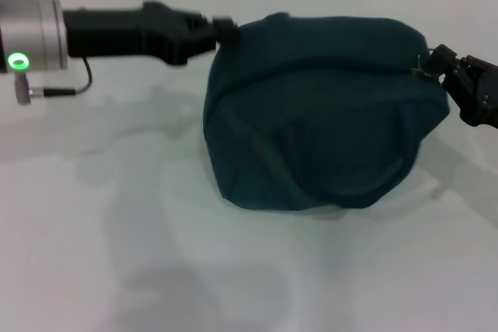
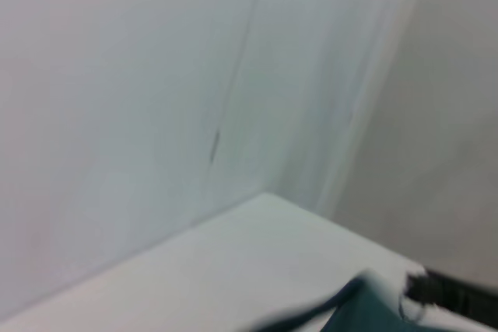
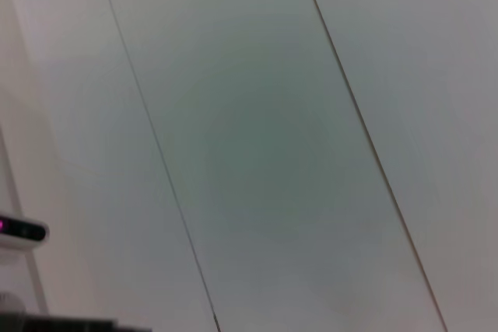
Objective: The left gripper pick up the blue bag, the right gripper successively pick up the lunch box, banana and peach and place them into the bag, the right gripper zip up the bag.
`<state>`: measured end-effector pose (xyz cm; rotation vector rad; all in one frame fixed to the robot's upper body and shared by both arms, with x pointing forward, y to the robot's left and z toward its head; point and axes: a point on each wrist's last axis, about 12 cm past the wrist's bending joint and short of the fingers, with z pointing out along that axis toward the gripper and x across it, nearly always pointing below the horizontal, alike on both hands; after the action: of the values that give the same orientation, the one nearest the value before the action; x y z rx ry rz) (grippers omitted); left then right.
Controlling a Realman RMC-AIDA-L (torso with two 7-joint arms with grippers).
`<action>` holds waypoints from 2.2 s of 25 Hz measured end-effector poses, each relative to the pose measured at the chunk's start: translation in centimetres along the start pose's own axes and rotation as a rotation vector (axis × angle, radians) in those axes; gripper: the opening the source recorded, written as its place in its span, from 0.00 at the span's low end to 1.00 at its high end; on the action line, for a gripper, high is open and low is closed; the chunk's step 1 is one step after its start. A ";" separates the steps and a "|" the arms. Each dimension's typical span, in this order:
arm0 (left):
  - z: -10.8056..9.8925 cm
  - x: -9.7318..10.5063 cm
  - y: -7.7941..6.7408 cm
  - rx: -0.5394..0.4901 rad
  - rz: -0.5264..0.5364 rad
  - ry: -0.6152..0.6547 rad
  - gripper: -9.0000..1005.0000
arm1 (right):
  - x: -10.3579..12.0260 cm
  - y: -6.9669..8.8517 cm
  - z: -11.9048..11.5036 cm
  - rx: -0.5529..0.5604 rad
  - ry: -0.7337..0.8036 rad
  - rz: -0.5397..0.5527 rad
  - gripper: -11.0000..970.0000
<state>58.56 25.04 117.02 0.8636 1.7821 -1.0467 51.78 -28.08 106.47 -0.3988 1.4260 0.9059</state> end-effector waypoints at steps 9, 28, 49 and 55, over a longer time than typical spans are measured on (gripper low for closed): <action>2.3 -3.5 -0.5 0.039 0.115 0.014 0.25 | 0.4 0.1 -0.4 0.012 0.004 0.015 0.03; 10.3 -5.6 -1.7 -0.005 0.231 0.327 0.57 | 1.2 0.4 -1.5 0.036 0.005 0.051 0.03; 10.4 -5.2 -1.7 -0.006 0.257 0.372 0.10 | 1.1 -0.6 -2.9 0.145 -0.009 0.028 0.03; 10.2 -5.2 -1.6 -0.010 0.255 0.370 0.07 | 1.9 -1.3 -3.1 0.213 0.057 0.033 0.03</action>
<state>62.54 14.43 119.57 1.3063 1.9087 -0.7455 50.48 -30.59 103.81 -0.2437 1.5678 0.7643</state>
